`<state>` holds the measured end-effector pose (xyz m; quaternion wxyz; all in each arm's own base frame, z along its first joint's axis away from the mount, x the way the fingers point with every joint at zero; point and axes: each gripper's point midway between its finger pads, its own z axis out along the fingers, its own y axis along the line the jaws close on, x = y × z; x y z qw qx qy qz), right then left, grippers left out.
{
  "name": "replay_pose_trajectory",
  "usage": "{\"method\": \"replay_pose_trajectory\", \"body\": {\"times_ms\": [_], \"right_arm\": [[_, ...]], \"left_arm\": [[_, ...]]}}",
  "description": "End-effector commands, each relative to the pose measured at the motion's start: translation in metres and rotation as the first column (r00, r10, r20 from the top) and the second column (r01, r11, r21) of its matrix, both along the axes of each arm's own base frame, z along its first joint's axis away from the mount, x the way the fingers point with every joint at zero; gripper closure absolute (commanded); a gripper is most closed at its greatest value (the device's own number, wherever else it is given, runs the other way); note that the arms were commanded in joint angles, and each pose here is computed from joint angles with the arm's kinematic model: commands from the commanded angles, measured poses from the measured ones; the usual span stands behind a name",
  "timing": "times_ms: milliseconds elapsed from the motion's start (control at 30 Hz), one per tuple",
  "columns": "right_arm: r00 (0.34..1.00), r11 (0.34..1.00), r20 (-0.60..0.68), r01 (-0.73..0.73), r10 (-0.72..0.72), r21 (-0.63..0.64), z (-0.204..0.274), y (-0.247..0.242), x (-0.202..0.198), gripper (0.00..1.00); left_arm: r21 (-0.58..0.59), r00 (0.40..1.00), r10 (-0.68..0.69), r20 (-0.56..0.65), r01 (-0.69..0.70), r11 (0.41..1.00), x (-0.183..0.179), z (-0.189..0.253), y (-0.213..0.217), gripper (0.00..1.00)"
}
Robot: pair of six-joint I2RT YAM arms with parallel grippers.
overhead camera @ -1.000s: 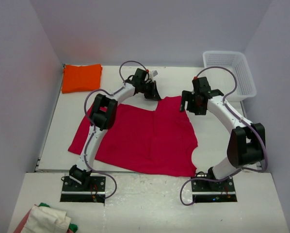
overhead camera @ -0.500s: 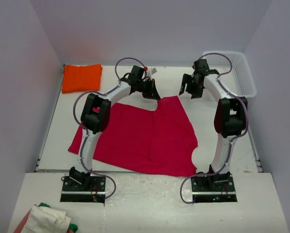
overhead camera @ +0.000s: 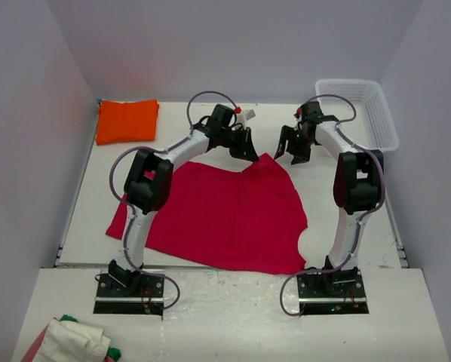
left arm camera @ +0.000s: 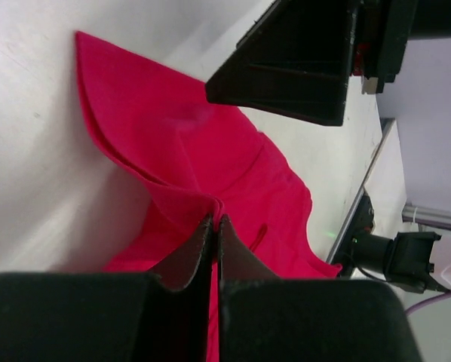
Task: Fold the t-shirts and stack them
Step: Grap the side of the flattened tshirt furthest away from the robot with both arms
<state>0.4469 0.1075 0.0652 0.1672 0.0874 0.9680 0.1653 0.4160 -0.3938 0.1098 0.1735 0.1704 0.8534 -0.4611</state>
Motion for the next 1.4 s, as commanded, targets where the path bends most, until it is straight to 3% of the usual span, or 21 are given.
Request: {"method": "replay_pose_trajectory", "body": {"times_ms": [0,433,733,1133,1233,1367], "right_arm": [[0.996,1.0,0.088,-0.002,-0.001,0.026,0.034,0.001,-0.008,0.29],[0.994,1.0,0.105,0.005,-0.006,0.012,0.044,-0.005,-0.043,0.28],[0.993,0.998,0.107,-0.057,0.059,-0.018,0.047,0.016,-0.073,0.28],[0.987,0.991,0.09,-0.133,0.133,-0.006,0.037,0.037,-0.105,0.29],[0.982,0.985,0.08,-0.173,0.172,0.008,0.031,0.05,-0.11,0.37],[0.979,0.981,0.072,-0.194,0.192,0.01,0.02,0.061,-0.107,0.49]], "left_arm": [[-0.024,0.997,-0.05,0.051,0.051,0.998,-0.028,0.034,-0.008,1.0],[0.093,0.989,0.109,0.097,-0.118,0.989,-0.091,0.043,0.049,1.0],[0.161,0.995,0.101,0.006,-0.1,0.982,-0.125,-0.005,0.068,1.0],[0.254,0.989,0.145,-0.031,-0.133,0.958,-0.147,-0.034,0.088,1.0],[0.276,0.987,0.159,-0.036,-0.143,0.95,-0.147,-0.039,0.091,0.98],[0.281,0.984,0.173,-0.034,-0.157,0.947,-0.145,-0.038,0.092,0.86]]}}
